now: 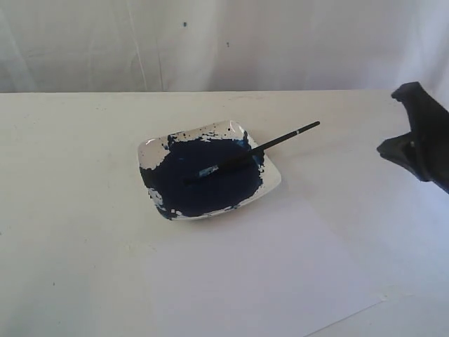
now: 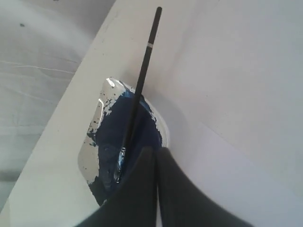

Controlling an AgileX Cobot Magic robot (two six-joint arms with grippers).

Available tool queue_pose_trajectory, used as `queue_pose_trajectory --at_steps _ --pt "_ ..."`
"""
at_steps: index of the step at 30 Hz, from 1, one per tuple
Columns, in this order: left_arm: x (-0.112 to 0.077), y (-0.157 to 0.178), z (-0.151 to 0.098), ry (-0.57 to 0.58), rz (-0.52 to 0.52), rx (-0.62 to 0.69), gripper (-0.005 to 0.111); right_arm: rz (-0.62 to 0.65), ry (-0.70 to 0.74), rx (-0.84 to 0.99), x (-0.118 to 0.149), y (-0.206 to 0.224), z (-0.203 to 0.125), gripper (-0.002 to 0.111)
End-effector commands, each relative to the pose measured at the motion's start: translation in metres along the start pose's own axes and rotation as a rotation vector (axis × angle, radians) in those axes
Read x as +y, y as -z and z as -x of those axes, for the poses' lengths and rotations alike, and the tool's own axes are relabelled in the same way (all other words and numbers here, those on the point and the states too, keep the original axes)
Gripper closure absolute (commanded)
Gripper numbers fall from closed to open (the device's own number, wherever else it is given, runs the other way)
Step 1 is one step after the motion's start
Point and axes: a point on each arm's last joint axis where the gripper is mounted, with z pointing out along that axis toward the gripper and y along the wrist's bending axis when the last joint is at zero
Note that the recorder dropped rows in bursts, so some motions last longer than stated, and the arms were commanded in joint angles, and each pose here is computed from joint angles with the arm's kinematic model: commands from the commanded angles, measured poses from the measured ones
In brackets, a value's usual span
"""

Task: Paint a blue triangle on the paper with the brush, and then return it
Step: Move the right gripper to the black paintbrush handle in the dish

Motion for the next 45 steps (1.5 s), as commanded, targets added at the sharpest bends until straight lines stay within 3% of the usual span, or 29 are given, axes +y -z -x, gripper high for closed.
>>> queue_pose_trajectory --at_steps 1,6,11,20,23,34,45 --pt "-0.001 -0.001 -0.002 0.014 -0.010 0.011 0.107 0.018 -0.036 0.100 0.008 -0.044 0.013 0.108" --pt "-0.001 -0.001 -0.002 0.014 -0.010 0.011 0.107 0.117 -0.129 0.140 0.016 -0.098 0.029 0.108" --pt "-0.001 -0.001 -0.002 0.014 -0.010 0.011 0.107 0.133 -0.072 0.170 0.015 -0.151 0.040 0.106" --pt "-0.001 -0.001 -0.002 0.014 -0.010 0.011 0.107 0.161 -0.078 0.231 0.009 -0.219 0.048 0.072" --pt "-0.001 -0.001 -0.002 0.014 -0.010 0.011 0.107 0.153 -0.077 0.223 0.005 -0.231 0.051 0.065" --pt "-0.001 -0.001 -0.002 0.014 -0.010 0.011 0.107 0.154 -0.152 0.272 -0.009 -0.261 0.047 0.065" --pt "-0.001 -0.001 -0.002 0.014 -0.010 0.011 0.107 0.144 -0.119 0.245 0.006 -0.273 0.040 0.065"
